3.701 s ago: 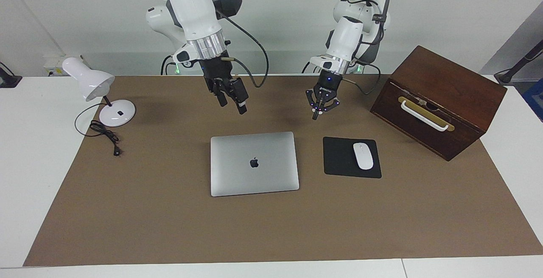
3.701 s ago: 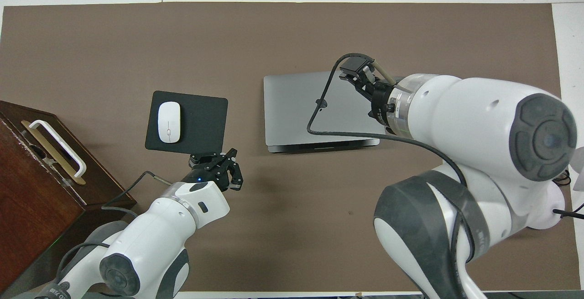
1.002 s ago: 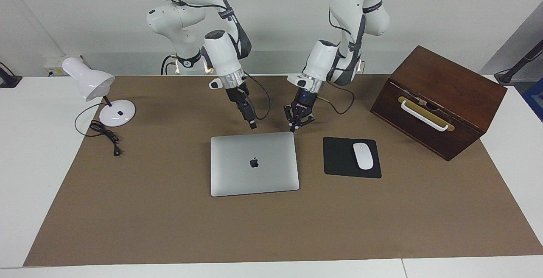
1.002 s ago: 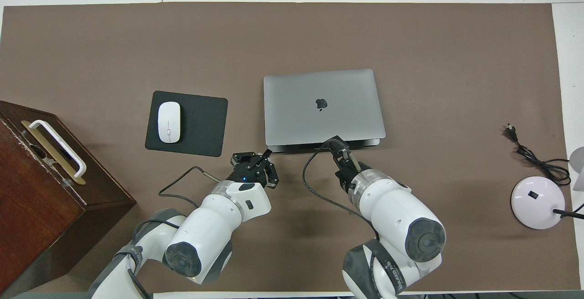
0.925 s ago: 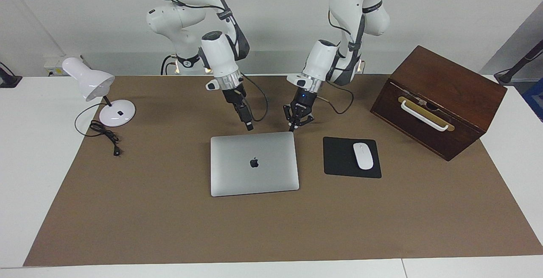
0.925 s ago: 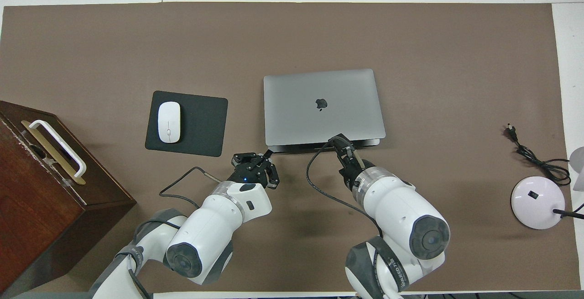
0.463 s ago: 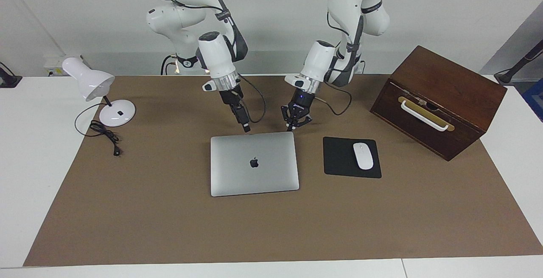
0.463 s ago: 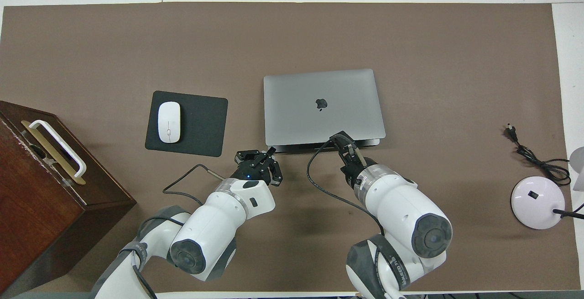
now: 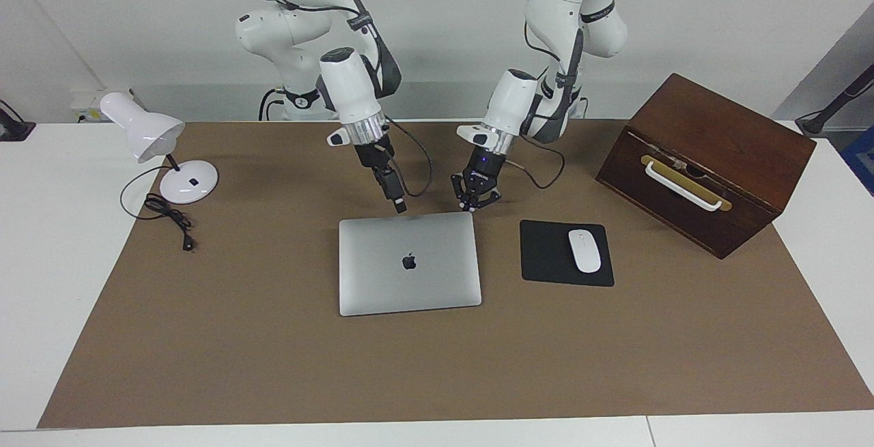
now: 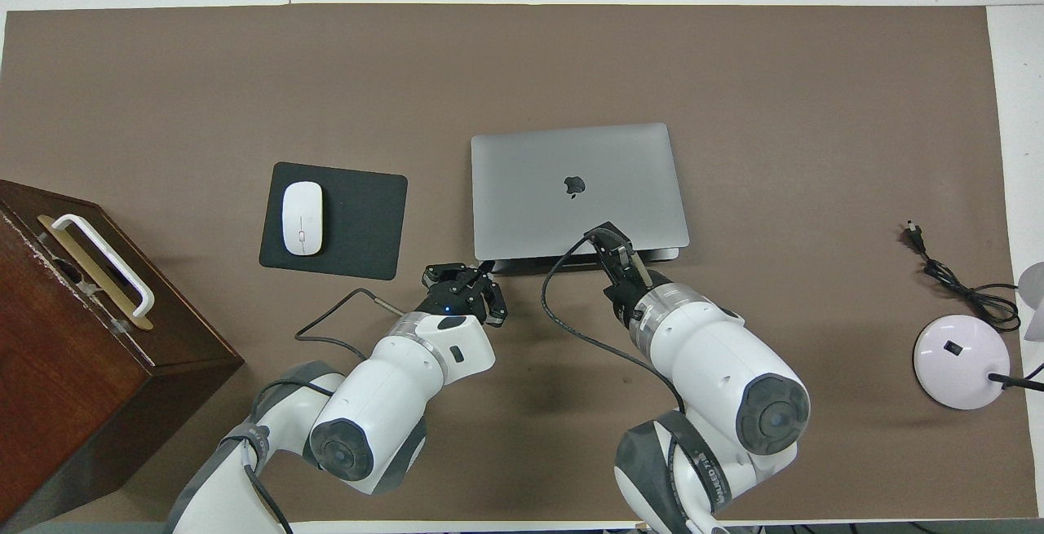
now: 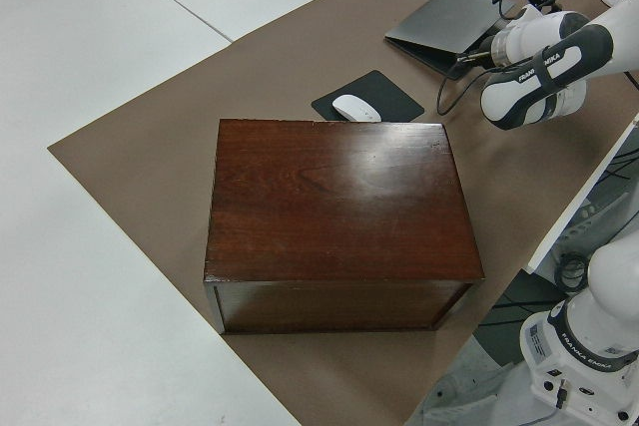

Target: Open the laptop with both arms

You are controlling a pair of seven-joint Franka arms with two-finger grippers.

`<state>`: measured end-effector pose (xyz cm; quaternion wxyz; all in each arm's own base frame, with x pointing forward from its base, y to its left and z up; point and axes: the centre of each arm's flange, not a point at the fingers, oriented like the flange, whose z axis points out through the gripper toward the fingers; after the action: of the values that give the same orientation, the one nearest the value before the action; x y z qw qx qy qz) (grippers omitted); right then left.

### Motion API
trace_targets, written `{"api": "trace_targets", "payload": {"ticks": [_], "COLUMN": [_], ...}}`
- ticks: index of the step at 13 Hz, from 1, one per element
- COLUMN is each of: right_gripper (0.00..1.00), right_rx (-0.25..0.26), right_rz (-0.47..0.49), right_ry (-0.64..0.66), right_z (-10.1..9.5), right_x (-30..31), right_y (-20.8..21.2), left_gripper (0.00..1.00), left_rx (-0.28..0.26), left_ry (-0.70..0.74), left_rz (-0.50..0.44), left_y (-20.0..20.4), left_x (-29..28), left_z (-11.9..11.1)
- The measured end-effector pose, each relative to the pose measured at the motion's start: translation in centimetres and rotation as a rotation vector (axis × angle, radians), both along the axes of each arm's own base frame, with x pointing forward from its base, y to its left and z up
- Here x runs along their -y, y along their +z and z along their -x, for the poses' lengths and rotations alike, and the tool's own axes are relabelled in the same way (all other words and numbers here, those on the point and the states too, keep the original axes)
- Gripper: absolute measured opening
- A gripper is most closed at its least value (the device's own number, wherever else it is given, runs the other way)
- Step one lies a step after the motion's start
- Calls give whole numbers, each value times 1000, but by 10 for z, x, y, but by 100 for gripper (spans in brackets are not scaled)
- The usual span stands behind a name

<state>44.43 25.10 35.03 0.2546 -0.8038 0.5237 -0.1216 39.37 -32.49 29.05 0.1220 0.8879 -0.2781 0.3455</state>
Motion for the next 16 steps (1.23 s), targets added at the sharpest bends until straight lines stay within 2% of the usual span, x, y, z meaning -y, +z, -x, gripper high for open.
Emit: {"api": "trace_targets", "payload": {"ticks": [11,16], "right_gripper": [100,100], "right_rx": [1,3], "right_rz": [-1,-4], "right_ry": [-1,-12], "right_z": [-1,-13], "right_x": [0,1], "right_y": [1,9], "left_gripper": [1,1], "left_rx": [-12,-18], "left_ry": [0,1], "left_rz": [-14,-21], "left_y": [-16,-21], "left_x": [7,7], "left_z": [-8,-9]}}
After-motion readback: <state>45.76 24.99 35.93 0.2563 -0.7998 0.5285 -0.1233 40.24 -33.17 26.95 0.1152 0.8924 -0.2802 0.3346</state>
